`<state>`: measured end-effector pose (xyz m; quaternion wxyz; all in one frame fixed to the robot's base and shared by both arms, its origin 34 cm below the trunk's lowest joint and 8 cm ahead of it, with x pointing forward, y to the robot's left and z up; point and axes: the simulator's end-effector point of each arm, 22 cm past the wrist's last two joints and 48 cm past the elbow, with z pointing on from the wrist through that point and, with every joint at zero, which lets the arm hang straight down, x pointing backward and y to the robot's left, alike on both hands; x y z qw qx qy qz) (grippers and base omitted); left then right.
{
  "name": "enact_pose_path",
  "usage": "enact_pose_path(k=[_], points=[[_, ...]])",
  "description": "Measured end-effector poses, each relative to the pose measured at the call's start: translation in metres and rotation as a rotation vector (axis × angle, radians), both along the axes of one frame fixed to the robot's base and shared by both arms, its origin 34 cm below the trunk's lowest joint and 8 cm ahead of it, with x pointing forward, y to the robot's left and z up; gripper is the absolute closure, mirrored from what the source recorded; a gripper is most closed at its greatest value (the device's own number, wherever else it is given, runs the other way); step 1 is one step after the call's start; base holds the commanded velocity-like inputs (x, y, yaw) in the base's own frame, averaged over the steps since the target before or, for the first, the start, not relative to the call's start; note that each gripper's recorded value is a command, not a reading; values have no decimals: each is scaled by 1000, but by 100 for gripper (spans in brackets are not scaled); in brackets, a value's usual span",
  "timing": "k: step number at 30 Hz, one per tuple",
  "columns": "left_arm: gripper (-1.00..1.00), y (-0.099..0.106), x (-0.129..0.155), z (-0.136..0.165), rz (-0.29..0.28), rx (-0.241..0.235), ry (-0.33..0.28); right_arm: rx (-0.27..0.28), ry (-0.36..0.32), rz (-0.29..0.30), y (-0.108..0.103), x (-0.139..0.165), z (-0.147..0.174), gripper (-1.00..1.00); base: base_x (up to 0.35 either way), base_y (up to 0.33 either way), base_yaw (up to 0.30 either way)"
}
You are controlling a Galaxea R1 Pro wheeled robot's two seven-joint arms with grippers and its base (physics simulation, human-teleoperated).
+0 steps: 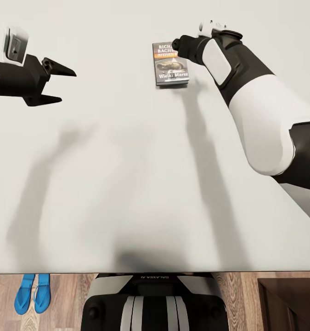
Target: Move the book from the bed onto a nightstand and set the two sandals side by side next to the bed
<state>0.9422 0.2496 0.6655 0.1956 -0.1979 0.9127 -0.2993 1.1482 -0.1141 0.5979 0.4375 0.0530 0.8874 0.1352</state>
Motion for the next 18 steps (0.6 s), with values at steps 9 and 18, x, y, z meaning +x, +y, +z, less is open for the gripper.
enact_pose_path(k=[9,18], points=[[-100,-1,-2,-11,-4,1,14,-12,16,19,2,1,-4,-100,0,0,0],[-100,-4,1,-15,-4,-7,13,-73,40,79,5,20,32,-100,0,0,0]])
